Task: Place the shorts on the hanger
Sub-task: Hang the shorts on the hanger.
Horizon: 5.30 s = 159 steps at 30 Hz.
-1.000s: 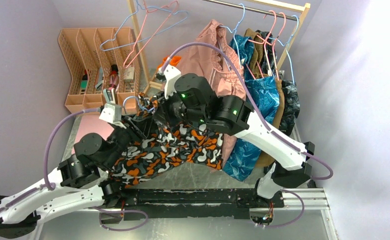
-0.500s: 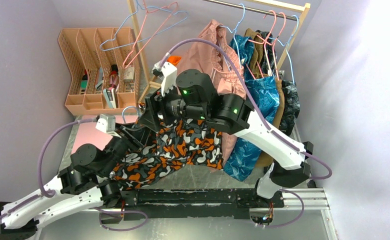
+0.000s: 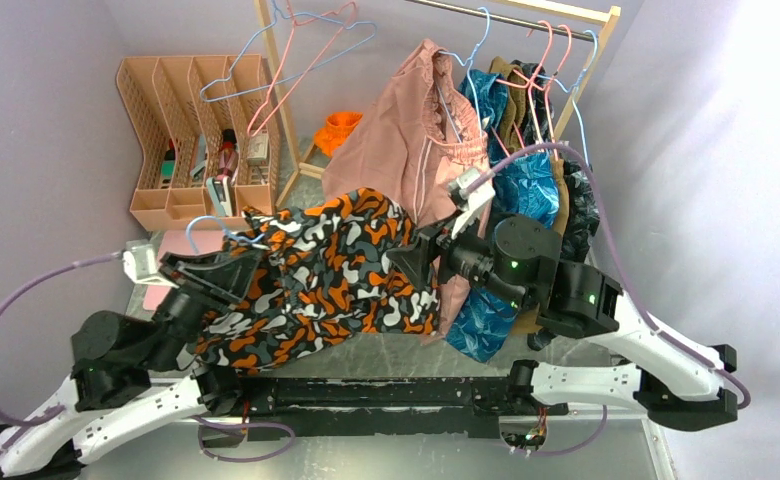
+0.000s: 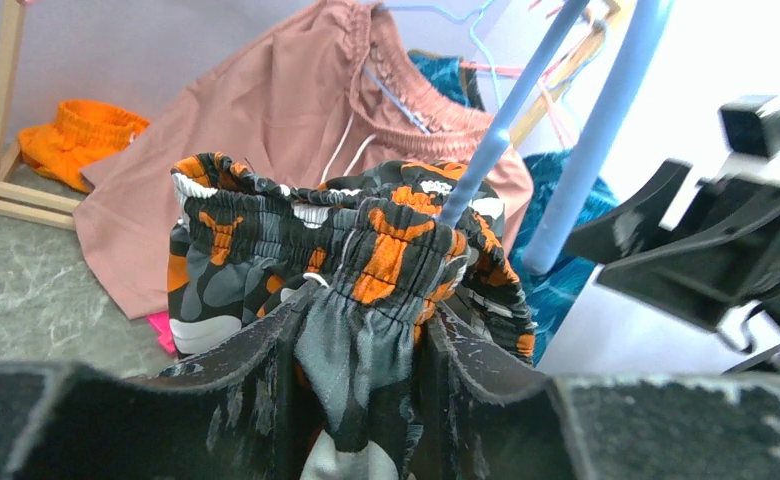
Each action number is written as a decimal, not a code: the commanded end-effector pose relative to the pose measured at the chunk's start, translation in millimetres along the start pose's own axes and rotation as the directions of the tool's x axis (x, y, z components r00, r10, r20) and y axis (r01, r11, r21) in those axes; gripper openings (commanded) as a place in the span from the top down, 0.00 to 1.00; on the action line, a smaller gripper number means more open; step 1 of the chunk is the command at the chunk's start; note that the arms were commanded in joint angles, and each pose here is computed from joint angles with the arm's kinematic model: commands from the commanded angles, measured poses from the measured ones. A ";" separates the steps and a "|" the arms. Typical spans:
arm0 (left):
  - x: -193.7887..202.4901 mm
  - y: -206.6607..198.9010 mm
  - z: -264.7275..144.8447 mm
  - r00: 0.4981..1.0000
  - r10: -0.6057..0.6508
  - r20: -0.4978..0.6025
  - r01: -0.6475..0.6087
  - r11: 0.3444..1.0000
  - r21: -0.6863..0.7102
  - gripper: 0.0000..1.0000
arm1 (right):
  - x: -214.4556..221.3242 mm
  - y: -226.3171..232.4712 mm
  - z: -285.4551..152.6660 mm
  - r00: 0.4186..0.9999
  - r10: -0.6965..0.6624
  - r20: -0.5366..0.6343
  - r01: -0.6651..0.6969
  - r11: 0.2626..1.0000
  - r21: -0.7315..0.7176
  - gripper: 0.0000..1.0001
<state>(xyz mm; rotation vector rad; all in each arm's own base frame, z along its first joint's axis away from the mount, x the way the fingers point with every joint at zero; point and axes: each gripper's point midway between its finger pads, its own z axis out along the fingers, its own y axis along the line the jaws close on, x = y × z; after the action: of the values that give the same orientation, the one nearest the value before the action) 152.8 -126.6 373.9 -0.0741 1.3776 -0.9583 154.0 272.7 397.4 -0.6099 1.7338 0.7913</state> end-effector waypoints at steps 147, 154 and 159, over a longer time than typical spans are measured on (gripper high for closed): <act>-9.6 -15.9 14.0 0.997 -0.056 0.050 0.055 0.998 0.030 0.93 | -12.1 38.6 84.0 0.996 -0.026 -0.091 0.035 0.994 0.100 0.42; -6.2 -24.6 15.5 1.000 0.003 -0.003 -0.003 0.998 0.059 0.93 | -10.5 -18.3 82.1 0.987 -0.101 -0.121 0.144 0.896 0.421 0.82; 3.4 -27.4 18.2 0.985 0.124 -0.122 -0.119 0.992 0.051 0.93 | -22.6 -39.7 70.5 0.978 -0.152 -0.141 0.204 0.816 0.541 1.00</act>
<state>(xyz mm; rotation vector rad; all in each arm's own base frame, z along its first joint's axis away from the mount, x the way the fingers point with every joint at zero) 159.4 -151.9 380.8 -0.0014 1.4231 -0.9372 217.5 337.3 381.9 -0.4953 1.8769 0.3080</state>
